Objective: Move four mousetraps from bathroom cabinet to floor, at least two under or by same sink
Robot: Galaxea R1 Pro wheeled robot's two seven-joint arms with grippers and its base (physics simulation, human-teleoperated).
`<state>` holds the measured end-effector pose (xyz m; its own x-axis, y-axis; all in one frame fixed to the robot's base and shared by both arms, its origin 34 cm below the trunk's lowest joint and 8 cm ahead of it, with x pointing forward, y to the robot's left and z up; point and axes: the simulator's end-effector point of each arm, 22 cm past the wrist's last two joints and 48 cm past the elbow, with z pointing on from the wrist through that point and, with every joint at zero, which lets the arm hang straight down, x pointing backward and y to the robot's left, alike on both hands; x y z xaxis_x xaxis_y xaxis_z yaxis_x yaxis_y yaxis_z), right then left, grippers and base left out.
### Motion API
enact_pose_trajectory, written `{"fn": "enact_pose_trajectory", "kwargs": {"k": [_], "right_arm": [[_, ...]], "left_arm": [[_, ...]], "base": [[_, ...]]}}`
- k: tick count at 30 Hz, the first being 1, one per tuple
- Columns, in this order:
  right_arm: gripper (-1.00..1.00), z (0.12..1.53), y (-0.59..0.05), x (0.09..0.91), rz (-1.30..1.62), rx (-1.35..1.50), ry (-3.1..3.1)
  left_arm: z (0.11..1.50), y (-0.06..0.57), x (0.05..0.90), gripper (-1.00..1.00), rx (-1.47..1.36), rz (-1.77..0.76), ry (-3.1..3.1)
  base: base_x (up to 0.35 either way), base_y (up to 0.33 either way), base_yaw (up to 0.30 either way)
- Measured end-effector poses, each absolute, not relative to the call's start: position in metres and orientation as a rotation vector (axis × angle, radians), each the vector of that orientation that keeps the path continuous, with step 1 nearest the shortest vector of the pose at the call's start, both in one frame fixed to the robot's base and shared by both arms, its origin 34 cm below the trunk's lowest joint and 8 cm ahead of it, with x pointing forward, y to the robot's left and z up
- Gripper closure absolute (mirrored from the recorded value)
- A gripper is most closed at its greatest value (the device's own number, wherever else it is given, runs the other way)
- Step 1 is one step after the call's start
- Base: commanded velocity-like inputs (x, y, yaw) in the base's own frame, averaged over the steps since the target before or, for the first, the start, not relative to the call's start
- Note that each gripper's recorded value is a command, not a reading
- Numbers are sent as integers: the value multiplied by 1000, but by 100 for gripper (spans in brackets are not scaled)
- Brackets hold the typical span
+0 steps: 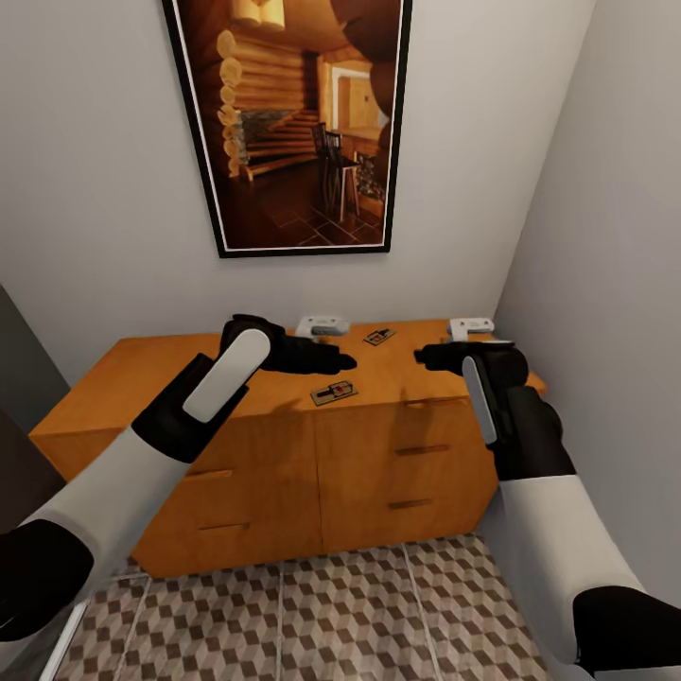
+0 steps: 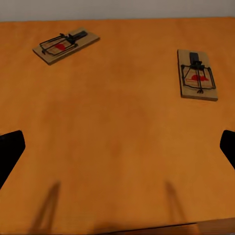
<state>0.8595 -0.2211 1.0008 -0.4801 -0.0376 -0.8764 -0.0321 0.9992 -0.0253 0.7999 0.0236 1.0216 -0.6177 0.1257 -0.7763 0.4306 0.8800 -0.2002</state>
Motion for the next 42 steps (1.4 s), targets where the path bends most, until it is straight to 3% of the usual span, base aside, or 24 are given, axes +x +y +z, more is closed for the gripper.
{"fn": "enact_pose_trajectory", "kwargs": {"k": [23, 42], "right_arm": [[-100, 954, -217, 845, -3, -55, 2151], [-100, 945, -217, 840, 1, -56, 2165]], "left_arm": [[974, 84, 800, -100, 561, -160, 2275], [986, 55, 790, -100, 599, -261, 2278]], "base": [[0, 0, 0], [0, 0, -8]]}}
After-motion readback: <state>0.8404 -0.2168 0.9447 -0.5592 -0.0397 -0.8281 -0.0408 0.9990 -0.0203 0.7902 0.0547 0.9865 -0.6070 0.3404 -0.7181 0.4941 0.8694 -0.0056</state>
